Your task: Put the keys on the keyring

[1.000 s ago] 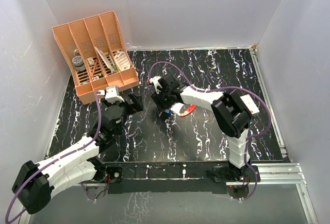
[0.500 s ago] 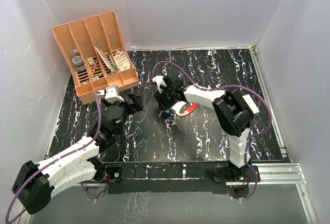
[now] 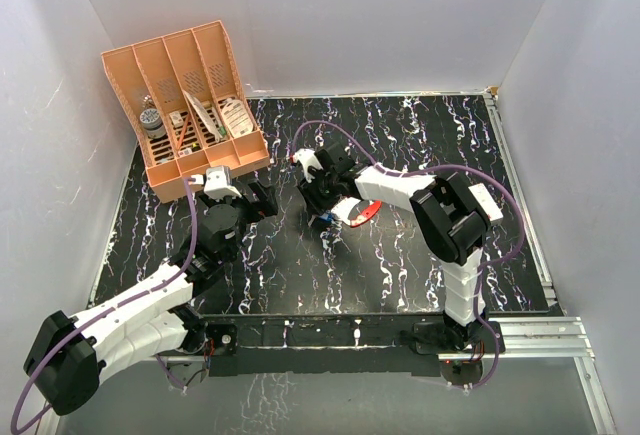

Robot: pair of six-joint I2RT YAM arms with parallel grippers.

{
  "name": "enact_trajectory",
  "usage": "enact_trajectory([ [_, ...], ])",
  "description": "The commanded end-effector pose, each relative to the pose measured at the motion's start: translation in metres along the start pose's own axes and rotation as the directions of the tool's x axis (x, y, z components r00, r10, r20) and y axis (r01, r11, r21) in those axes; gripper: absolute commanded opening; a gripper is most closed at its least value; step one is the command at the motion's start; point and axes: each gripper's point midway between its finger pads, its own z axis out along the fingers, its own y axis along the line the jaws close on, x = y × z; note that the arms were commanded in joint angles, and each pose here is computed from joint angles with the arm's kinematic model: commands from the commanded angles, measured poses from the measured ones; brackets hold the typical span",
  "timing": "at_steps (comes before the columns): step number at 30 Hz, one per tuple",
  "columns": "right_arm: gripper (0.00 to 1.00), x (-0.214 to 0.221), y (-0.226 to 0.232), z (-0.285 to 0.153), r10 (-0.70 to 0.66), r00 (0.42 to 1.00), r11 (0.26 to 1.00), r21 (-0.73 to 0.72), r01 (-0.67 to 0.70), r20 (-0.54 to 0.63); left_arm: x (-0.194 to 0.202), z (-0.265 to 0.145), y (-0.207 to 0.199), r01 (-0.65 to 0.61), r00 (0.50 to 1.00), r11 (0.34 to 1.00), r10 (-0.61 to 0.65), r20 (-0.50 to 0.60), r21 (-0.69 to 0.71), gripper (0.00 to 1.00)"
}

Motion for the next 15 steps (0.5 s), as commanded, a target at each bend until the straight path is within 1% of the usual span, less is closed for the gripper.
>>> enact_trajectory([
  [1, 0.33, -0.0112, -0.0051, 0.0024, -0.031, 0.999, 1.000, 0.006, 0.031, 0.036, -0.0035, 0.0001, 0.0011, 0.007, 1.000, 1.000, -0.007, 0.014, -0.002, 0.94],
  [4, 0.30, -0.0101, -0.0047, 0.0034, -0.033, 0.999, 0.999, 0.003, 0.033, 0.035, -0.0035, 0.0002, 0.0011, 0.006, 1.000, 1.000, -0.006, 0.013, -0.002, 0.94],
  [8, 0.24, -0.0096, -0.0040, 0.0048, -0.037, 0.999, 0.999, -0.003, 0.037, 0.034, -0.0031, 0.0005, 0.0010, 0.007, 1.000, 1.000, -0.006, 0.012, -0.003, 0.94],
  [11, 0.17, -0.0101, -0.0035, 0.0049, -0.037, 0.999, 0.999, -0.006, 0.038, 0.036, -0.0029, 0.0005, 0.0021, 0.006, 1.000, 1.000, -0.006, 0.012, -0.005, 0.94],
  [15, 0.04, -0.0115, -0.0018, 0.0043, -0.040, 0.998, 0.999, -0.013, 0.041, 0.043, -0.0029, 0.0002, 0.0020, 0.007, 1.000, 1.000, -0.007, 0.012, -0.005, 0.94],
])
